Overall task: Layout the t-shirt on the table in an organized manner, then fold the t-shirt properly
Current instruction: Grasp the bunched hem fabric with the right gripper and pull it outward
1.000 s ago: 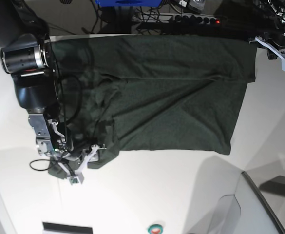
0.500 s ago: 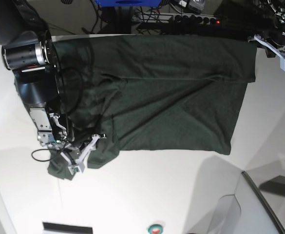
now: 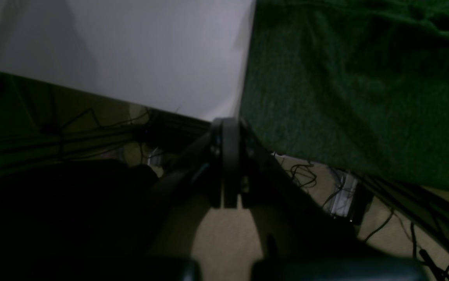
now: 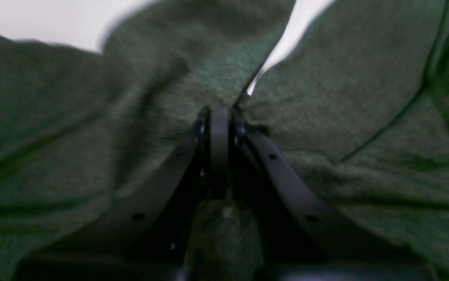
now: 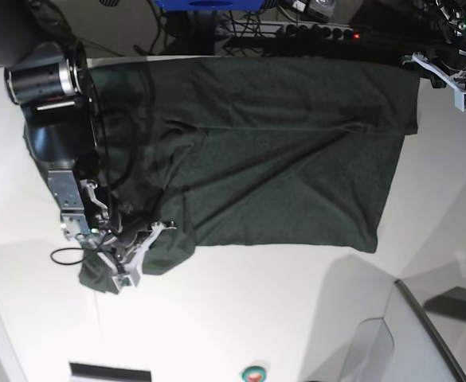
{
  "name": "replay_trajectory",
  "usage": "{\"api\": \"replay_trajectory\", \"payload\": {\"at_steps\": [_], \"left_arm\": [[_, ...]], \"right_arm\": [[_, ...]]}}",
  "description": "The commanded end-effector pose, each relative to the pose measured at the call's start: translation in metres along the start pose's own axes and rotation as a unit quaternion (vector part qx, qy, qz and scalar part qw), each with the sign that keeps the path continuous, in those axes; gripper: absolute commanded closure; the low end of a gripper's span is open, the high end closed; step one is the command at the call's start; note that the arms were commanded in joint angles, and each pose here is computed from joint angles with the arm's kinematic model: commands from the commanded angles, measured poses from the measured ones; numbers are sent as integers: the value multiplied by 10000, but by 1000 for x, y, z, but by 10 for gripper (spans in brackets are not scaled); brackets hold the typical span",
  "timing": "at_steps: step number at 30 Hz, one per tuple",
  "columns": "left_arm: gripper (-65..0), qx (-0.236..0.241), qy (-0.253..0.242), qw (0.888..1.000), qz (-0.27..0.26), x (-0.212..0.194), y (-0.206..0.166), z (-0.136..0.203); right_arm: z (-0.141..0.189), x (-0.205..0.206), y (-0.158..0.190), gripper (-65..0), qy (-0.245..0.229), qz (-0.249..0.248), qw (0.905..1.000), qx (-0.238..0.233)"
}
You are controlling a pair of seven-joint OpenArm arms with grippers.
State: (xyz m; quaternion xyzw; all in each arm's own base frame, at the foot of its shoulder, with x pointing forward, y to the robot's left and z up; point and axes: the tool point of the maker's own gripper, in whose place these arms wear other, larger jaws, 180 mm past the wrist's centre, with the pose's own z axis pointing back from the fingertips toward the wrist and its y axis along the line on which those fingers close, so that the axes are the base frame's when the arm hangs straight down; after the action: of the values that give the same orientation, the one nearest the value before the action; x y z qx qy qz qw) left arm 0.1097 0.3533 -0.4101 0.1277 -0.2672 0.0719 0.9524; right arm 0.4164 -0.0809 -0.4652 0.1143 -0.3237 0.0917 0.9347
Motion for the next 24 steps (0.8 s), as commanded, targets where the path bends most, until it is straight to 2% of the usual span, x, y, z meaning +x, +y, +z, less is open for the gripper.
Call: {"api": "replay_trajectory", "payload": {"at_steps": [1, 5, 11, 13, 15, 17, 24], "left_arm": [[0, 82, -162, 9998, -55, 9, 6, 4], [0, 86, -171, 9998, -59, 10, 7, 4], [0, 101, -186, 9997, -86, 12, 9, 4], [0, 105, -188, 9997, -92, 12, 10, 4], [0, 112, -199, 9997, -106, 13, 11, 4], [0, 116, -195, 9997, -111, 13, 11, 4], [0, 122, -168, 9997, -123, 11, 11, 5]], "right_arm": [[8, 28, -1, -3, -326, 78, 9994, -8], [23, 33, 7, -3, -465, 245, 9986, 11], [26, 28, 7, -14, -357, 256, 9990, 1], [26, 28, 7, -72, -357, 256, 9990, 1], [26, 28, 7, -170, -365, 247, 9990, -11], [26, 29, 6, -236, -372, 249, 9990, -18], [25, 26, 11, -215, -340, 238, 9991, 22]]}}
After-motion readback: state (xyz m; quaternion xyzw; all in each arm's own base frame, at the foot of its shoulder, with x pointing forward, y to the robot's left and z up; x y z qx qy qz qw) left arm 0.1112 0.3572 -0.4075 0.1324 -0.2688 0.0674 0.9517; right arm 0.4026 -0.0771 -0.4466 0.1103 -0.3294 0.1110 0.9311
